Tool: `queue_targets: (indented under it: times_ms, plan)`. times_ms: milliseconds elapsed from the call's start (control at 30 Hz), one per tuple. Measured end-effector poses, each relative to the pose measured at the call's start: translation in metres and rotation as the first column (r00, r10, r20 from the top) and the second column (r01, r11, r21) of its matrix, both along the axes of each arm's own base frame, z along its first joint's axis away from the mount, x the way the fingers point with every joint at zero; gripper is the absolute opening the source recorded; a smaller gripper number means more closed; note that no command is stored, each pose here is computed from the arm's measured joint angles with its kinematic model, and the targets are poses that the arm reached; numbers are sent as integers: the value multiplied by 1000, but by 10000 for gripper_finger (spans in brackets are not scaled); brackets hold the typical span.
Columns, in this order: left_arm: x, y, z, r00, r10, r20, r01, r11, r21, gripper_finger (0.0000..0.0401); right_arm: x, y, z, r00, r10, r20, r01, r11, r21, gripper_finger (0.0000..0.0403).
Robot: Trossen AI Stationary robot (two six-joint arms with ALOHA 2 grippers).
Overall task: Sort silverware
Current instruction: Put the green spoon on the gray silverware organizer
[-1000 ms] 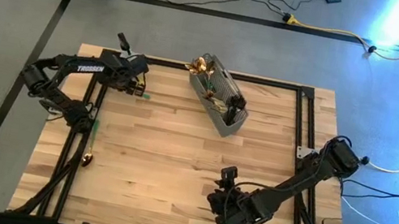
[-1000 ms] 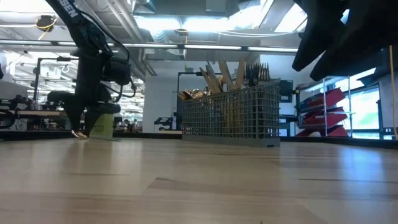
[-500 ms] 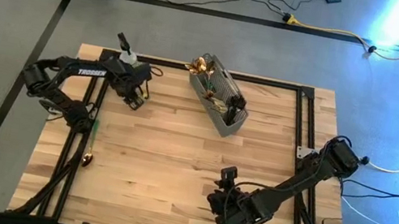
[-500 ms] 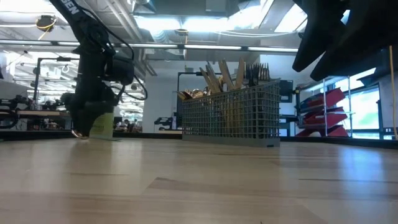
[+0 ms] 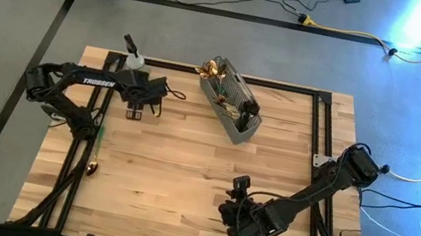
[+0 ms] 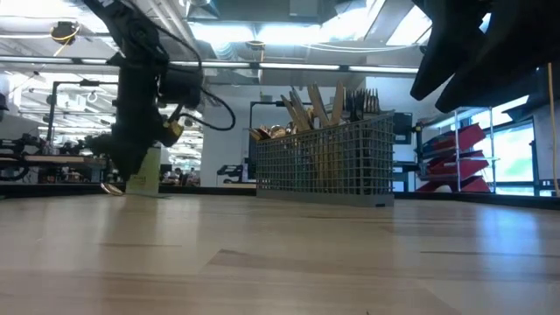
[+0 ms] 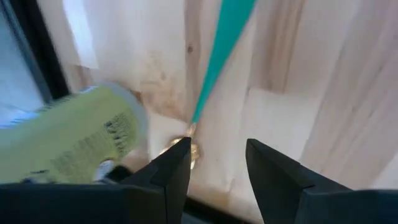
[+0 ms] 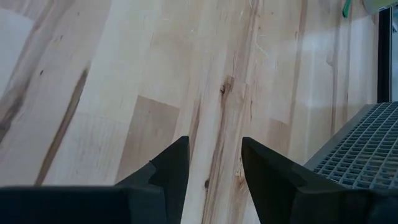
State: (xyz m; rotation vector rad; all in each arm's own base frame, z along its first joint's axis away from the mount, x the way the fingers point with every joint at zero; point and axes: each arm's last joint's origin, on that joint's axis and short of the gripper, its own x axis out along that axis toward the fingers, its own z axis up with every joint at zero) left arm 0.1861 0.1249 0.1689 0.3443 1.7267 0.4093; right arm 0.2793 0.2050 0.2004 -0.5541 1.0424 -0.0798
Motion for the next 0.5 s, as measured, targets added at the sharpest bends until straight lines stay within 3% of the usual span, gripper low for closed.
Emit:
queue_targets:
  times_ms: [167, 333, 500]
  plan:
    - [-3, 3, 3, 980, -138, -146, 134, 990, -40, 139, 1, 0, 0, 1000, 0, 6, 0, 1000, 5, 131]
    - [-4, 9, -7, 921, -289, -262, 259, 955, -143, 139, 1, 1, 0, 1000, 3, 1, -3, 1000, 16, 131]
    - [0, 15, -21, 891, -344, -298, 296, 935, -194, 139, 1, 1, 0, 1000, 6, -3, -6, 1000, 27, 131]
